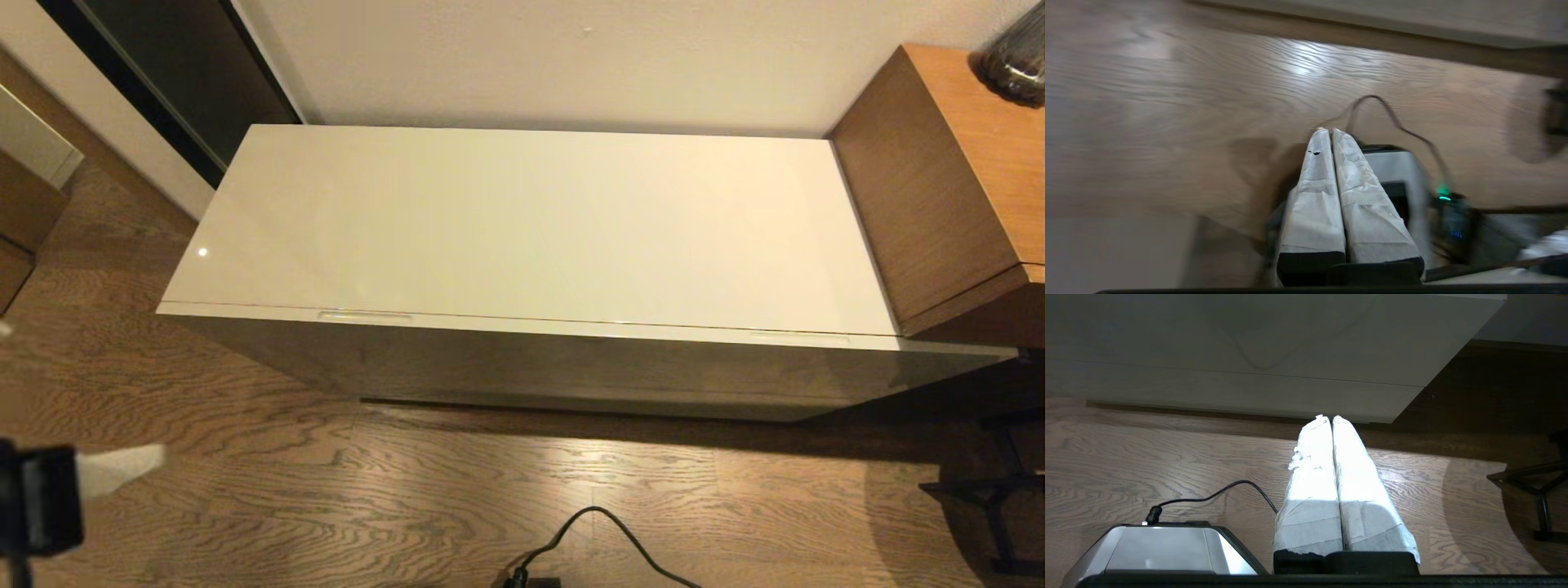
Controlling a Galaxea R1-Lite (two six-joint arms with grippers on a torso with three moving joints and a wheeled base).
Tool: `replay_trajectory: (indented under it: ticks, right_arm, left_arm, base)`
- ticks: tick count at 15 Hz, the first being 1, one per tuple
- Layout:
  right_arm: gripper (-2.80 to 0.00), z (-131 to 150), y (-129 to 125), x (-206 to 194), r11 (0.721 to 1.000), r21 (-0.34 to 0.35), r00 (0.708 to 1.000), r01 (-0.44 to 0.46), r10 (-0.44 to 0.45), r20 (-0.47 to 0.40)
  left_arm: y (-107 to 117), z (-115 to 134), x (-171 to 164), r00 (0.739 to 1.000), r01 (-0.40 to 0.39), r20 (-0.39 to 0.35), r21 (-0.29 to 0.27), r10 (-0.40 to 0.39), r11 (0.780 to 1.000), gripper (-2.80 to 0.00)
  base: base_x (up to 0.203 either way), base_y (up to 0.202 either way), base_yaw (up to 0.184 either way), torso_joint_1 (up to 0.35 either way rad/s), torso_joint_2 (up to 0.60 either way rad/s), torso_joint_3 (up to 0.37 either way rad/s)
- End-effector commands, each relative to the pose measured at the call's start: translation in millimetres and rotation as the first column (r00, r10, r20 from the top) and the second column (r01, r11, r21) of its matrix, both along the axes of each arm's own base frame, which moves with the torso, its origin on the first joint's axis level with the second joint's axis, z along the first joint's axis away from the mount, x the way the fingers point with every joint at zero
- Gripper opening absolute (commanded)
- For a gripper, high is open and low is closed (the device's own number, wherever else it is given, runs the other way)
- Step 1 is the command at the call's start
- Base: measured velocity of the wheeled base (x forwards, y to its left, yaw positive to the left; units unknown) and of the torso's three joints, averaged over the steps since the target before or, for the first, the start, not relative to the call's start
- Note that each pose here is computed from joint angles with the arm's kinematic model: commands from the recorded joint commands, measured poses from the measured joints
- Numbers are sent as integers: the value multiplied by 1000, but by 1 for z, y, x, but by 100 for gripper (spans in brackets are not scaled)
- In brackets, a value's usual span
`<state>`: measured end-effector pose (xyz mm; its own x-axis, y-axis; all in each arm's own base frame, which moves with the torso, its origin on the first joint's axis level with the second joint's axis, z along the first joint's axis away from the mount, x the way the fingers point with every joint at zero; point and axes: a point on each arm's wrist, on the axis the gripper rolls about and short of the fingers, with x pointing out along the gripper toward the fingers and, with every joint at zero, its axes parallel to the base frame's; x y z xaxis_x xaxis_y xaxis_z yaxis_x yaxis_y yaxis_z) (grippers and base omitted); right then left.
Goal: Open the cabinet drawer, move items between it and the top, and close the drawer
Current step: Open the drawer
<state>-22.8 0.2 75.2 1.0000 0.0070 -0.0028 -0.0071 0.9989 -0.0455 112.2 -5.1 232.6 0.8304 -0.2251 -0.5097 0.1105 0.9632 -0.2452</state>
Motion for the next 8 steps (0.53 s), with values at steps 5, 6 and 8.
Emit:
replay_trajectory:
  ticks: [5, 6, 8]
  right_arm:
    - [-280, 0, 0, 0, 1000, -2, 1000, -1, 1, -2]
    - [-280, 0, 0, 0, 1000, -2, 1000, -1, 1, -3]
    - [-280, 0, 0, 0, 1000, -2, 1000, -1, 1, -3]
  left_arm:
    - [-18, -12, 132, 996, 57, -70, -89, -63, 994, -280]
    - [-22, -14, 142, 994, 66, -77, -85, -73, 994, -280]
    - [-31, -21, 166, 993, 55, -99, -53, -60, 997, -280]
  base:
    - [0, 0, 0, 0, 0, 0]
    - [0, 0, 0, 0, 0, 0]
    - [0, 0, 0, 0, 0, 0]
